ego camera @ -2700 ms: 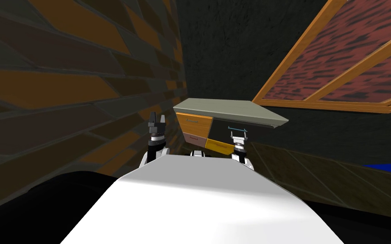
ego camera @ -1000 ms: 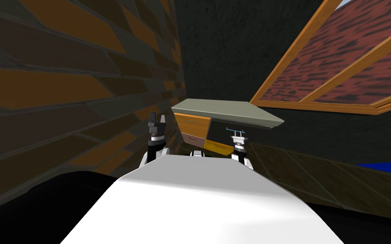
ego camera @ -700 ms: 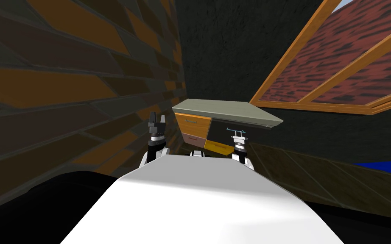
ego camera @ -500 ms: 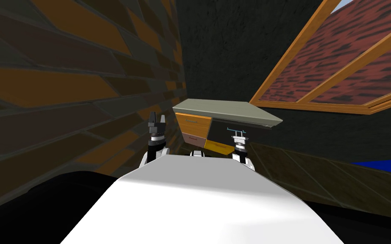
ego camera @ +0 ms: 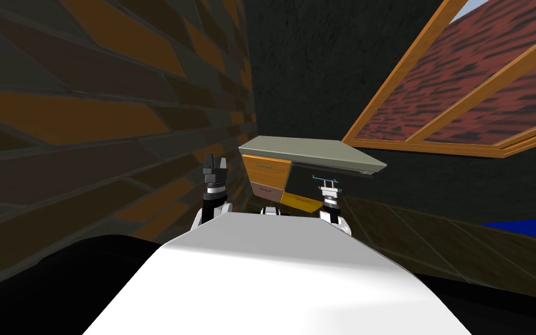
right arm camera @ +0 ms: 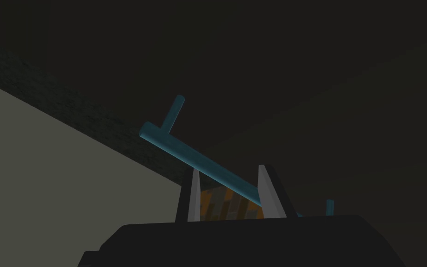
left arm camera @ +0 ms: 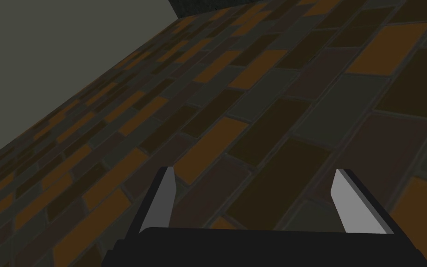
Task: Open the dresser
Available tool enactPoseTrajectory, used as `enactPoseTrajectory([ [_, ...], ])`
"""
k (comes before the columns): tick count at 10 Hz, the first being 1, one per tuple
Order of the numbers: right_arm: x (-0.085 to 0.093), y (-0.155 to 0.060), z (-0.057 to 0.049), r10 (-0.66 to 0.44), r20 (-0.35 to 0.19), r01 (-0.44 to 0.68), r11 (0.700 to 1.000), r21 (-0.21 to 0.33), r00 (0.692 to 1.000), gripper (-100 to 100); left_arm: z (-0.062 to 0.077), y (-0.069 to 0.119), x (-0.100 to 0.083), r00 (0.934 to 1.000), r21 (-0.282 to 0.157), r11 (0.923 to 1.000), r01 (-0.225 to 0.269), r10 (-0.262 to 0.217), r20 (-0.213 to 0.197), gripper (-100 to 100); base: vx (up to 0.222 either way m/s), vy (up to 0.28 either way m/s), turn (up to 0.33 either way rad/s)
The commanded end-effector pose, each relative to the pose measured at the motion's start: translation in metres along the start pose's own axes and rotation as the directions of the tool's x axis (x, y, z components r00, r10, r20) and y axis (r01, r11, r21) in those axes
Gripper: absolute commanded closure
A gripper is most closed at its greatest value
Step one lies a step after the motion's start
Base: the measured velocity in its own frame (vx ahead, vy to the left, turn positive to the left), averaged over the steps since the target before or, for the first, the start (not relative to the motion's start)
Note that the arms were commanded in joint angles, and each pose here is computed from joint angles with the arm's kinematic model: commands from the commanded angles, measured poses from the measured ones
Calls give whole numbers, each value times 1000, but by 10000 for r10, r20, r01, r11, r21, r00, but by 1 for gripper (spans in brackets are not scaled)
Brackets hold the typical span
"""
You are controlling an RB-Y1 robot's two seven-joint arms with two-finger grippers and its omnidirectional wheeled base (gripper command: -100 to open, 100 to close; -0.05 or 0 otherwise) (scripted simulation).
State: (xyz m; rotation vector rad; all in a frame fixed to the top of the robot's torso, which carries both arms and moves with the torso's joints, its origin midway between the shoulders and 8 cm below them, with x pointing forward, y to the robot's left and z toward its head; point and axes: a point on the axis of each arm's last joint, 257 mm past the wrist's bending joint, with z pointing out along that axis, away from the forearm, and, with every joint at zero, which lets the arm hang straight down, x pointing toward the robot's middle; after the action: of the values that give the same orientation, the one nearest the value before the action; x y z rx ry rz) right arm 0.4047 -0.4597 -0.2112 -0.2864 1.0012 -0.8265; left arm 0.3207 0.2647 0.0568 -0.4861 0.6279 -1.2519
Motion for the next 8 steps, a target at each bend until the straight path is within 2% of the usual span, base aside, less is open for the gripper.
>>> enactPoseTrajectory([
  [1,2,-2,0,-12,-7,12,10000,8,10000,100,0,0,0,10000,0,10000,0,0,0,0,-10,8,-14],
  [5,-4,-9,5,-201,-333,218,9985,501,9992,100,0,0,0,10000,1,10000,0,0,-1,0,-103,-50,172],
  [8,-5,-9,3,-360,-616,398,9973,611,9974,100,0,0,0,10000,1,10000,0,0,-1,0,-101,-16,123],
])
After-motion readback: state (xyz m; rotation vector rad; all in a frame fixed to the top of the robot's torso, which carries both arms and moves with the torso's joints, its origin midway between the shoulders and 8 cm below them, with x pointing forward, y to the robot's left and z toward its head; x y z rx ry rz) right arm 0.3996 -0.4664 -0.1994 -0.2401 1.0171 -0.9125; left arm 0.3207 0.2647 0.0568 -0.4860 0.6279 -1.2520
